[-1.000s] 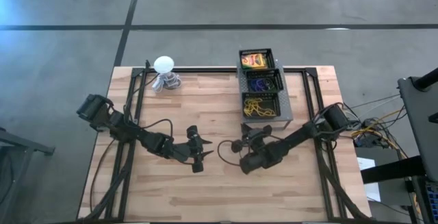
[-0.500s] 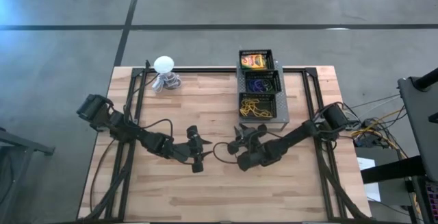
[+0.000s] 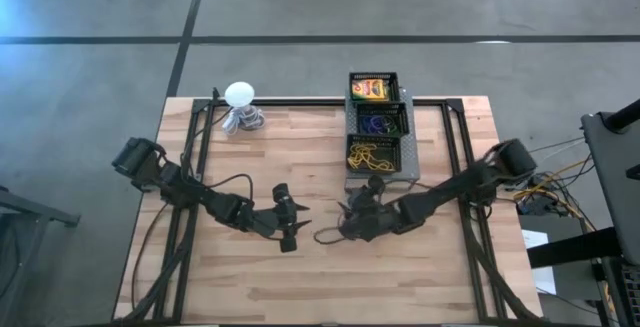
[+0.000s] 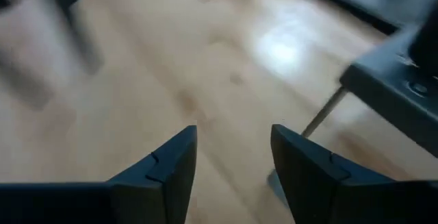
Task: Pick & Place Office Desk Supplies
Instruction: Return to Home Position
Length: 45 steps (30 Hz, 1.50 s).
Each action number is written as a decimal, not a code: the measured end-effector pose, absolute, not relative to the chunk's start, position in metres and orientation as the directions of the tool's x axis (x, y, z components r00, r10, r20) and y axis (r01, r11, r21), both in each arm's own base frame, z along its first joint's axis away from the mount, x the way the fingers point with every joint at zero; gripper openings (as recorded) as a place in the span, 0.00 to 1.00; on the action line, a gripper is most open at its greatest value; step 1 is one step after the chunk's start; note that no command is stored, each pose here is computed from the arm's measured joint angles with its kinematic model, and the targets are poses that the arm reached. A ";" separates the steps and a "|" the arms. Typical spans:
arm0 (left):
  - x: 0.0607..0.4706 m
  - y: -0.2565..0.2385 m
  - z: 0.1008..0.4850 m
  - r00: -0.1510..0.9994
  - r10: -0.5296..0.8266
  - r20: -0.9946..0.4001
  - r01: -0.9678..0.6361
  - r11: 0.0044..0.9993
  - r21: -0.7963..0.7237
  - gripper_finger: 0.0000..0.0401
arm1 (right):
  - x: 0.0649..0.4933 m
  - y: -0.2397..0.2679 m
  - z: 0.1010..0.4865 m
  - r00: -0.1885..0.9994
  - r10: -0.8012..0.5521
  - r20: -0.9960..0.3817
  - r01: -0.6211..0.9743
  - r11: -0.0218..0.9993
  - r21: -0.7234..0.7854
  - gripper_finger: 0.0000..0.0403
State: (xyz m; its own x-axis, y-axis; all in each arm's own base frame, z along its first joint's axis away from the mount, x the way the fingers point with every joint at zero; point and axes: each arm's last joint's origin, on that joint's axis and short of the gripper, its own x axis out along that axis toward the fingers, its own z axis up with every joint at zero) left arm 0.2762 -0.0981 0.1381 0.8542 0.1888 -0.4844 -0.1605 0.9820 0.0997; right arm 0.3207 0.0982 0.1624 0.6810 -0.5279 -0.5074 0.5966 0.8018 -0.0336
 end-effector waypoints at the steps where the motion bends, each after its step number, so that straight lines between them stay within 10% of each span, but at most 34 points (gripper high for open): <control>1: 0.276 -0.098 0.138 0.854 0.189 -0.485 -0.160 0.982 0.100 0.42 | 0.317 0.098 0.169 0.685 -0.492 -0.537 0.549 0.833 -0.063 0.46; 9: 0.276 -0.098 0.138 0.851 0.189 -0.489 -0.162 0.982 0.098 0.42 | 0.275 0.095 0.218 0.684 -0.188 -0.705 0.279 0.960 0.015 0.39; 21: 0.276 -0.098 0.138 0.852 0.189 -0.488 -0.163 0.982 0.096 0.42 | 0.197 0.085 0.229 0.898 0.217 -0.383 -0.176 0.974 0.139 0.15; 45: 0.277 -0.098 0.138 0.855 0.190 -0.483 -0.166 0.982 0.094 0.42 | 0.101 0.023 0.190 0.997 0.082 -0.014 -0.078 0.985 0.156 0.02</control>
State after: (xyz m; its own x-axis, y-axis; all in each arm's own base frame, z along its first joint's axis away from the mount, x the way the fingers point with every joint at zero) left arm 0.2765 -0.0977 0.1383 0.8546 0.1901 -0.4833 -0.1655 0.9818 0.0936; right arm 0.1015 0.0229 0.1902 0.9966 0.0816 -0.0142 -0.0784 0.9846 0.1564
